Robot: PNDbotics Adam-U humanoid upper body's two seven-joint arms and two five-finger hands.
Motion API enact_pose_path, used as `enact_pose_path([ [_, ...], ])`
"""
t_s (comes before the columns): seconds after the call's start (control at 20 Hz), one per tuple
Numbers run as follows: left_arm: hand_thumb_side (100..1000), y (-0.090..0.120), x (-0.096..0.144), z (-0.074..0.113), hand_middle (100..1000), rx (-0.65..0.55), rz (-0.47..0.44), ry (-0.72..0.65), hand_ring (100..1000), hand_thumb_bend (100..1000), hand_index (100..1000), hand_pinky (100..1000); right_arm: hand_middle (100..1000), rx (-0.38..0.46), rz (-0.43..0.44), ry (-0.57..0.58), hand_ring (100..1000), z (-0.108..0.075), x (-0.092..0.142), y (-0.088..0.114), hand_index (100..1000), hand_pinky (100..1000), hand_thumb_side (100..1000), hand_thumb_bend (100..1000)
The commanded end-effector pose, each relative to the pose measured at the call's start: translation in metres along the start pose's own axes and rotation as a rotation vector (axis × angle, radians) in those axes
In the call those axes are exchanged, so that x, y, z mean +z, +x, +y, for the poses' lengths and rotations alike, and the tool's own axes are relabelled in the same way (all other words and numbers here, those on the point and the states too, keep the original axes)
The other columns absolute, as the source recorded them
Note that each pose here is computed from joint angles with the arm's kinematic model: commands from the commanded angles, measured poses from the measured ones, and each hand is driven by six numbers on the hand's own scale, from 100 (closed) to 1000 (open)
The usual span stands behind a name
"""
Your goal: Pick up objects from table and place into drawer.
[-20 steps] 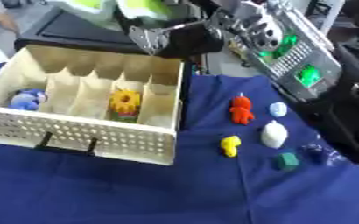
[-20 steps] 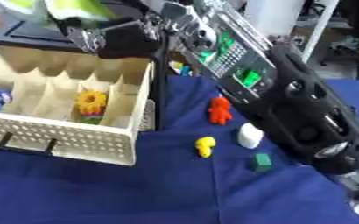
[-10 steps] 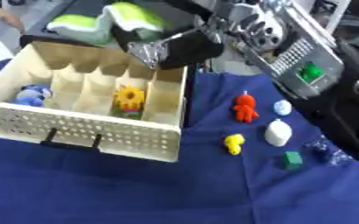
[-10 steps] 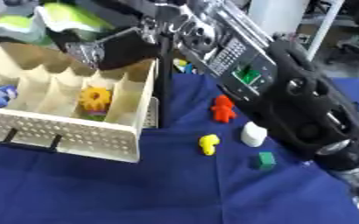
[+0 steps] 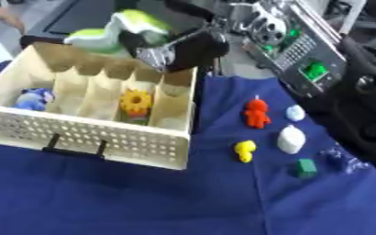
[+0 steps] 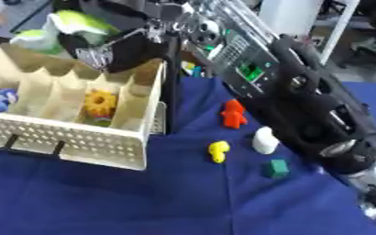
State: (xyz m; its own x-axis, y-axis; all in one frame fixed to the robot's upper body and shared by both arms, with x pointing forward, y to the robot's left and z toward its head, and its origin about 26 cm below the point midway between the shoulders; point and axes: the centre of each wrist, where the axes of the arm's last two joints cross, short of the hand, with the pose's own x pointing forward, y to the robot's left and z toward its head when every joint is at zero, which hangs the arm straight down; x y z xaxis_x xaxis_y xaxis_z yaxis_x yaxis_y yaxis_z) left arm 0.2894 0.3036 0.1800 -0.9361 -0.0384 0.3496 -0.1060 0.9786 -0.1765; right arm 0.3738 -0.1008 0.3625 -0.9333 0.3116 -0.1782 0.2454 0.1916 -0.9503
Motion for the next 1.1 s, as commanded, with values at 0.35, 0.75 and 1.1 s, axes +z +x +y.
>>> enact_pose_path([
  [0.35,958,0.0034,-0.0079,-0.0016,578,0.002,-0.026,-0.018,691,173,797,441,723,0.037,-0.011,0.015,885,-0.0104,0.0014,-0.0065,863,829,624,366],
  [0.75,958,0.0035,-0.0082,-0.0013,578,0.002,-0.026,-0.017,691,172,797,441,757,0.008,0.003,0.012,904,-0.0146,0.0034,-0.0064,894,844,678,440],
  [1.1,958,0.0036,-0.0079,-0.0007,579,0.0,-0.026,-0.016,691,173,798,442,749,0.004,0.017,-0.008,903,-0.0174,0.0066,-0.005,884,843,675,416],
])
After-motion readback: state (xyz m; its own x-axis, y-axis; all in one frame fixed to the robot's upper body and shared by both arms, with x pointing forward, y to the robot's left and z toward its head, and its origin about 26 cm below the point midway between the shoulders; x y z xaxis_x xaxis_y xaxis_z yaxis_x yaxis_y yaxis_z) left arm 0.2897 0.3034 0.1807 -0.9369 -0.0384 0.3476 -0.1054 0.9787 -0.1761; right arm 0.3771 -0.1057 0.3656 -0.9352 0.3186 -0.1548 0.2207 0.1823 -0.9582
